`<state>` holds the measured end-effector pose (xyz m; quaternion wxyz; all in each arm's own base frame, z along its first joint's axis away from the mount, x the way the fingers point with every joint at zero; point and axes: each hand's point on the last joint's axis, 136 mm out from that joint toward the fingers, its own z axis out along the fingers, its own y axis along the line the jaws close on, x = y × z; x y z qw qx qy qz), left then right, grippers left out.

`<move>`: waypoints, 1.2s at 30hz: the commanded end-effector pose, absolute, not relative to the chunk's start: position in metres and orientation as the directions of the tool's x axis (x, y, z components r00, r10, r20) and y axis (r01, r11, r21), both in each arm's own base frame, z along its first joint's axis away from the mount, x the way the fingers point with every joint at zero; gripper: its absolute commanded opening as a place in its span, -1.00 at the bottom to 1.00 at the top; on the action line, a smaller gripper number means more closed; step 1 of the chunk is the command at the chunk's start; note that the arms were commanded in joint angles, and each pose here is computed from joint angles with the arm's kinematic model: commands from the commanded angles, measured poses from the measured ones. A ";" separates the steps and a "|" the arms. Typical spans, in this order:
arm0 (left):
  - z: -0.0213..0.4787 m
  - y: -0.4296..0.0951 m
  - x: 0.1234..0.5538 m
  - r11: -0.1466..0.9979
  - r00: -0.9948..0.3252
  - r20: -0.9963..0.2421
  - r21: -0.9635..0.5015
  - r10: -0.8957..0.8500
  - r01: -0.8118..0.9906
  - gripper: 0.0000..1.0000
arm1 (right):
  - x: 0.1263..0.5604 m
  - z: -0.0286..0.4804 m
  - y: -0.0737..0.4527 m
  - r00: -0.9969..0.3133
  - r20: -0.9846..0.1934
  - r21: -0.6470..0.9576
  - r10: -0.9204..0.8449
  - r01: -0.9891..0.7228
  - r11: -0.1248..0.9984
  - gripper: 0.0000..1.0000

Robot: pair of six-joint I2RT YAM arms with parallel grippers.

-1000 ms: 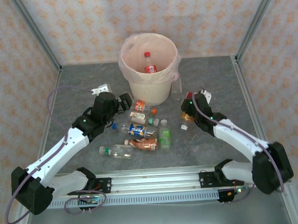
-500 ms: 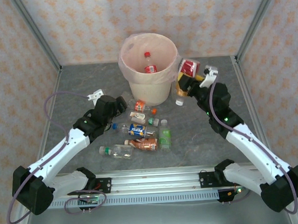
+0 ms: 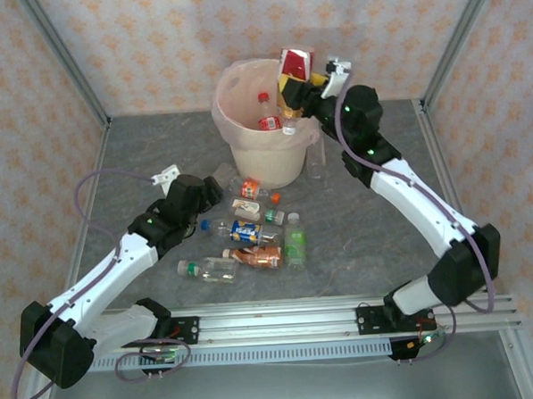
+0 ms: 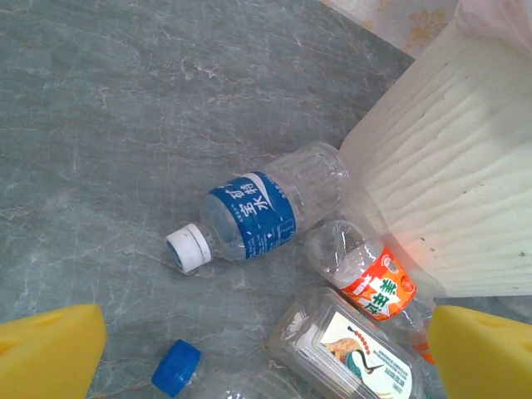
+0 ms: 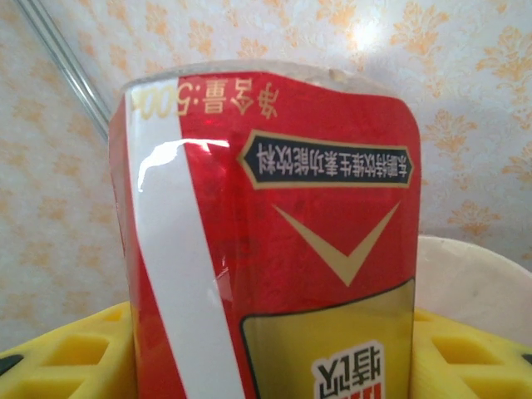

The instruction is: Put the plastic bottles in the bin

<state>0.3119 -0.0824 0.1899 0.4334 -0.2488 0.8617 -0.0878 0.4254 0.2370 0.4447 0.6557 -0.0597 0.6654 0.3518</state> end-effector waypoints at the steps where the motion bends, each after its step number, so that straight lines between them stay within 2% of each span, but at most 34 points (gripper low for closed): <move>1: 0.185 -0.071 0.306 0.849 -0.491 -0.700 -0.353 -0.518 -0.393 1.00 | 0.446 0.453 0.241 -0.075 -0.947 0.305 0.312 -0.510 0.804 0.19; 5: 0.179 -0.069 0.303 0.846 -0.508 -0.685 -0.346 -0.523 -0.405 1.00 | 0.484 0.426 0.245 -0.136 -0.965 0.261 0.224 -0.417 0.871 0.21; 9: 0.172 -0.059 0.294 0.834 -0.518 -0.668 -0.316 -0.534 -0.452 1.00 | 0.508 0.395 0.248 -0.232 -0.962 0.217 0.141 -0.346 0.913 0.43; 17: 0.156 -0.044 0.280 0.802 -0.519 -0.641 -0.281 -0.566 -0.527 1.00 | 0.513 0.396 0.240 -0.247 -0.960 0.199 0.128 -0.289 0.936 0.77; 21: 0.151 -0.038 0.270 0.776 -0.516 -0.616 -0.276 -0.595 -0.567 1.00 | 0.498 0.409 0.233 -0.233 -0.962 0.208 0.140 -0.298 0.932 0.86; 25: 0.149 -0.026 0.245 0.666 -0.457 -0.548 -0.275 -0.701 -0.693 1.00 | 0.467 0.427 0.228 -0.219 -0.962 0.231 0.161 -0.347 0.909 0.98; 27: 0.148 -0.022 0.228 0.602 -0.430 -0.502 -0.250 -0.750 -0.758 1.00 | 0.447 0.433 0.223 -0.211 -0.962 0.242 0.171 -0.375 0.895 0.98; 31: 0.146 -0.031 0.210 0.546 -0.419 -0.434 -0.223 -0.798 -0.808 1.00 | 0.412 0.438 0.209 -0.188 -0.958 0.276 0.217 -0.398 0.875 0.98; 36: 0.127 -0.058 0.189 0.435 -0.382 -0.256 -0.203 -0.888 -0.877 1.00 | 0.376 0.423 0.184 -0.184 -0.938 0.341 0.292 -0.368 0.865 0.98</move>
